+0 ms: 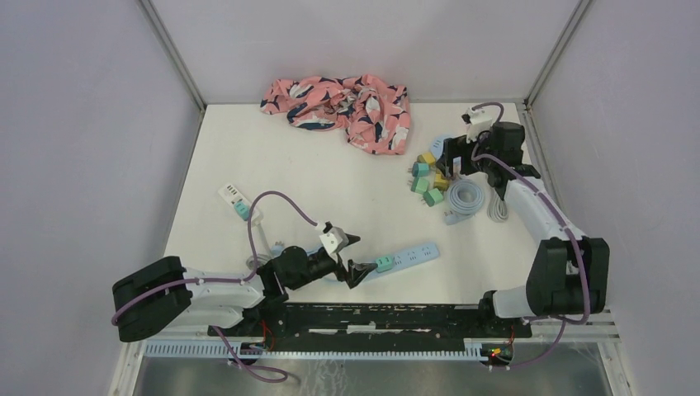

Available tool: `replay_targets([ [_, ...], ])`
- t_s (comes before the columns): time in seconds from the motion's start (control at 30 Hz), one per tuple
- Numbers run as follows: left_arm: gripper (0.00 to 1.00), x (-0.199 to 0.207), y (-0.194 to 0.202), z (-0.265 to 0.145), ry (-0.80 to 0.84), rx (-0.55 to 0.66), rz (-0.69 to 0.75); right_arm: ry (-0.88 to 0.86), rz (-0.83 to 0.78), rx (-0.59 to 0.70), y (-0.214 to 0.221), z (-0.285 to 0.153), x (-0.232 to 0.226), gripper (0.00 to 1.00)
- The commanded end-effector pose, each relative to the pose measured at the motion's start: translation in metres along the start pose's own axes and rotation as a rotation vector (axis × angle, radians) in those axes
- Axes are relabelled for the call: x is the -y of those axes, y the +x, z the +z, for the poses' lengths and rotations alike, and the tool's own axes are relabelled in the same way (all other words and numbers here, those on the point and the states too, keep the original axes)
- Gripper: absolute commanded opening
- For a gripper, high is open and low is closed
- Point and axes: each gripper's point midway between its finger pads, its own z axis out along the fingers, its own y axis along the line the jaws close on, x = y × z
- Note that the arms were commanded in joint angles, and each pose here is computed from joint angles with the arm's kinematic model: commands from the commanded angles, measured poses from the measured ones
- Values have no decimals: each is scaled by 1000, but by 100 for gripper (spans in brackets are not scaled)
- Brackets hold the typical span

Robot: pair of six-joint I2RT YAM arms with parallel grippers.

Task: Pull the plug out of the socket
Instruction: Place the plug at the center of the board.

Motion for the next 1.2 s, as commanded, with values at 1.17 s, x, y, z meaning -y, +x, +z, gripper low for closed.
replay_targets([
  [1.17,99,-11,-41,-12,-54,148,-107,-935,-389,-61,51,-100,-189,100],
])
